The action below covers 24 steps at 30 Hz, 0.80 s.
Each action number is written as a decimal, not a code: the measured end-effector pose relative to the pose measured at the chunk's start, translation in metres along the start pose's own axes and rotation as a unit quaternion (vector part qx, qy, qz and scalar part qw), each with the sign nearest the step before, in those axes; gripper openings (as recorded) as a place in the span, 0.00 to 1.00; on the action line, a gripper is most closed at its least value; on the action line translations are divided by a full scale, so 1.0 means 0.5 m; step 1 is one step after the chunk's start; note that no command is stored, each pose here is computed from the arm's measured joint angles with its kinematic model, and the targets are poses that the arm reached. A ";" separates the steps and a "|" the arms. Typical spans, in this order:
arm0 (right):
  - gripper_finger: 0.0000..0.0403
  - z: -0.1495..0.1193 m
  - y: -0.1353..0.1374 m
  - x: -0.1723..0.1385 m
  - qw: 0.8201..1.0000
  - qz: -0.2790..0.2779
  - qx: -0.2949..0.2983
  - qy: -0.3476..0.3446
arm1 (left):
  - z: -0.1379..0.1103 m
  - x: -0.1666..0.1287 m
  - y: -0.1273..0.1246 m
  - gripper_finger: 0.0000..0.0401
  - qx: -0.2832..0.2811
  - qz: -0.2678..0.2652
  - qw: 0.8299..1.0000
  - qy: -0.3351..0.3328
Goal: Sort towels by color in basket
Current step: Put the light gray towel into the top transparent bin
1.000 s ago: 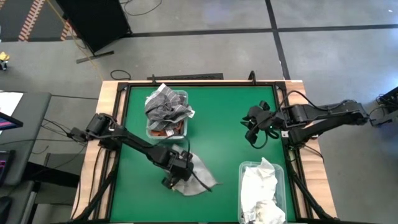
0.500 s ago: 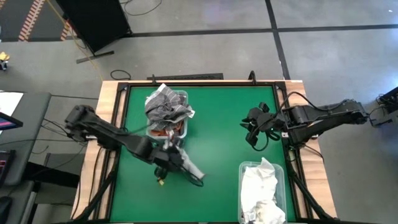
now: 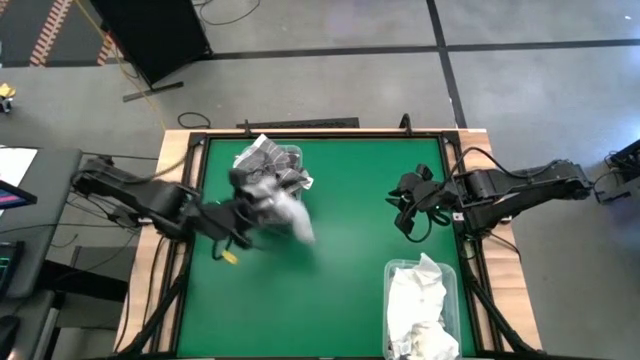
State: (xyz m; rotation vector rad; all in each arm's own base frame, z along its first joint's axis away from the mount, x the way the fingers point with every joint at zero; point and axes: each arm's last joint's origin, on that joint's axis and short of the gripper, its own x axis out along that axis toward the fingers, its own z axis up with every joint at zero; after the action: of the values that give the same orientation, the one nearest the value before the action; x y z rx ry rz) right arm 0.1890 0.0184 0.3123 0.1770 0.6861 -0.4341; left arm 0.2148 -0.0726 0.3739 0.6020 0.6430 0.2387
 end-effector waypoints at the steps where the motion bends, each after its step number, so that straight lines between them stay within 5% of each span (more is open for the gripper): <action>1: 0.29 0.000 0.000 0.000 1.000 0.000 0.000 0.000 | -0.005 -0.013 0.014 0.10 -0.009 0.030 1.000 -0.003; 7: 0.29 0.000 -0.001 0.001 1.000 -0.002 -0.001 0.001 | -0.043 -0.073 0.089 0.10 -0.069 0.121 0.990 -0.014; 14: 0.29 0.001 -0.002 0.002 1.000 -0.004 0.002 0.001 | -0.107 -0.111 0.131 0.10 -0.123 0.143 0.982 0.026; 24: 0.29 0.011 -0.001 0.002 0.999 -0.017 0.014 -0.030 | -0.138 -0.085 0.128 0.10 -0.101 0.136 0.977 0.126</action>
State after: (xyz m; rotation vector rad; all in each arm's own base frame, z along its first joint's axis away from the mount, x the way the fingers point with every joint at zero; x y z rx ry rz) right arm 0.1924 0.0159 0.3158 0.1779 0.6250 -0.4789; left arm 0.1367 -0.0064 0.3886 0.4653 0.7688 0.6375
